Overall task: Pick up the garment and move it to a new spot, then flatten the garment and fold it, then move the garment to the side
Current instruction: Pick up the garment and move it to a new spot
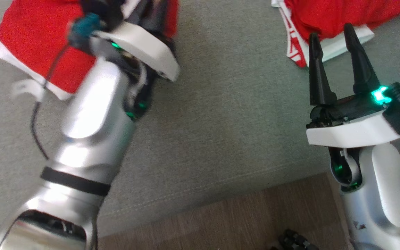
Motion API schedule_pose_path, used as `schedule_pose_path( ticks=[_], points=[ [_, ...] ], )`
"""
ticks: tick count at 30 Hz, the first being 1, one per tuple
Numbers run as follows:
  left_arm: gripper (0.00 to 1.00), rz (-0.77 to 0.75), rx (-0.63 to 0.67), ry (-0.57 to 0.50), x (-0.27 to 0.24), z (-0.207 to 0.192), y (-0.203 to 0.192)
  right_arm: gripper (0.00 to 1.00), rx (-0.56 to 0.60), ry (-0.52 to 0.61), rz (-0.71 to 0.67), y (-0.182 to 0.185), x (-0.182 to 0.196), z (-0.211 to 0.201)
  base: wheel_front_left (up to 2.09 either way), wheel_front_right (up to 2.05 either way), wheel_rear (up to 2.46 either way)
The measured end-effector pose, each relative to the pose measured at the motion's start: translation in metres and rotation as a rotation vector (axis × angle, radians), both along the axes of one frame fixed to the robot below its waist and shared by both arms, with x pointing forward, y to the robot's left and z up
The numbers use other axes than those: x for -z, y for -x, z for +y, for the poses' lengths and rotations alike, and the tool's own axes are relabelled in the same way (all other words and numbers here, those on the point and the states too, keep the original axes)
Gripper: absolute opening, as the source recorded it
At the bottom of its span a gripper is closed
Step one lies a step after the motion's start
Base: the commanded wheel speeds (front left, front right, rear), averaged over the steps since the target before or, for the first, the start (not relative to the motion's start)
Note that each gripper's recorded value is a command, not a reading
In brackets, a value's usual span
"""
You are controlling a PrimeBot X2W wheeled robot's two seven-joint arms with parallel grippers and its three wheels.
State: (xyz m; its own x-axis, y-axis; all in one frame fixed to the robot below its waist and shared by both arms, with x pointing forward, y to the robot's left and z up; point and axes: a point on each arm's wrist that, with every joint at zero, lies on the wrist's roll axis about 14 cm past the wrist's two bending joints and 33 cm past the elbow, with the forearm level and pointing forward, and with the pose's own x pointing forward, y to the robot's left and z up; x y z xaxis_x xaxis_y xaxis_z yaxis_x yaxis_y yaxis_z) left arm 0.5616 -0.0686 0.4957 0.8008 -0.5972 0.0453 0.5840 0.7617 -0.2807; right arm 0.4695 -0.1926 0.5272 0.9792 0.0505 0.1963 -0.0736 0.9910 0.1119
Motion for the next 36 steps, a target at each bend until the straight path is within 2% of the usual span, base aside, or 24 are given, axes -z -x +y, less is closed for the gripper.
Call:
schedule_pose_path(
  ticks=[5, 8, 12, 15, 17, 23, 29, 36],
  points=[
    [1.00, 0.027, 0.117, 0.041, 0.005, -0.039, 0.029, 1.00, 0.025, 0.006, 0.001, 0.002, -0.001, -0.009, 0.00, 0.00, 0.00],
    [1.00, 0.017, 0.118, 0.054, 0.000, -0.039, 0.033, 1.00, 0.020, 0.001, -0.008, 0.002, -0.004, -0.007, 0.00, 0.00, 0.00],
    [1.00, -0.011, 0.044, 0.060, -0.013, -0.020, 0.027, 1.00, -0.003, -0.011, -0.028, -0.001, -0.010, 0.002, 0.00, 0.00, 0.00],
    [1.00, -0.061, -0.041, 0.067, -0.033, 0.010, 0.017, 1.00, -0.030, -0.017, -0.038, -0.002, -0.014, 0.012, 0.00, 0.00, 0.00],
    [1.00, -0.124, -0.158, 0.082, -0.054, 0.058, 0.011, 1.00, -0.058, -0.017, -0.042, -0.002, -0.015, 0.024, 0.00, 0.00, 0.00],
    [1.00, -0.072, -0.345, 0.016, -0.020, 0.148, 0.050, 1.00, -0.123, -0.011, -0.030, 0.000, -0.011, 0.050, 0.00, 0.00, 0.00],
    [1.00, -0.004, -0.504, 0.014, 0.002, 0.206, 0.101, 1.00, -0.171, -0.009, -0.014, 0.007, -0.008, 0.070, 0.00, 0.00, 0.00],
    [1.00, 0.007, -0.639, 0.057, 0.001, 0.243, 0.139, 1.00, -0.212, -0.015, -0.013, 0.012, -0.010, 0.086, 0.00, 0.00, 0.00]
  ],
)
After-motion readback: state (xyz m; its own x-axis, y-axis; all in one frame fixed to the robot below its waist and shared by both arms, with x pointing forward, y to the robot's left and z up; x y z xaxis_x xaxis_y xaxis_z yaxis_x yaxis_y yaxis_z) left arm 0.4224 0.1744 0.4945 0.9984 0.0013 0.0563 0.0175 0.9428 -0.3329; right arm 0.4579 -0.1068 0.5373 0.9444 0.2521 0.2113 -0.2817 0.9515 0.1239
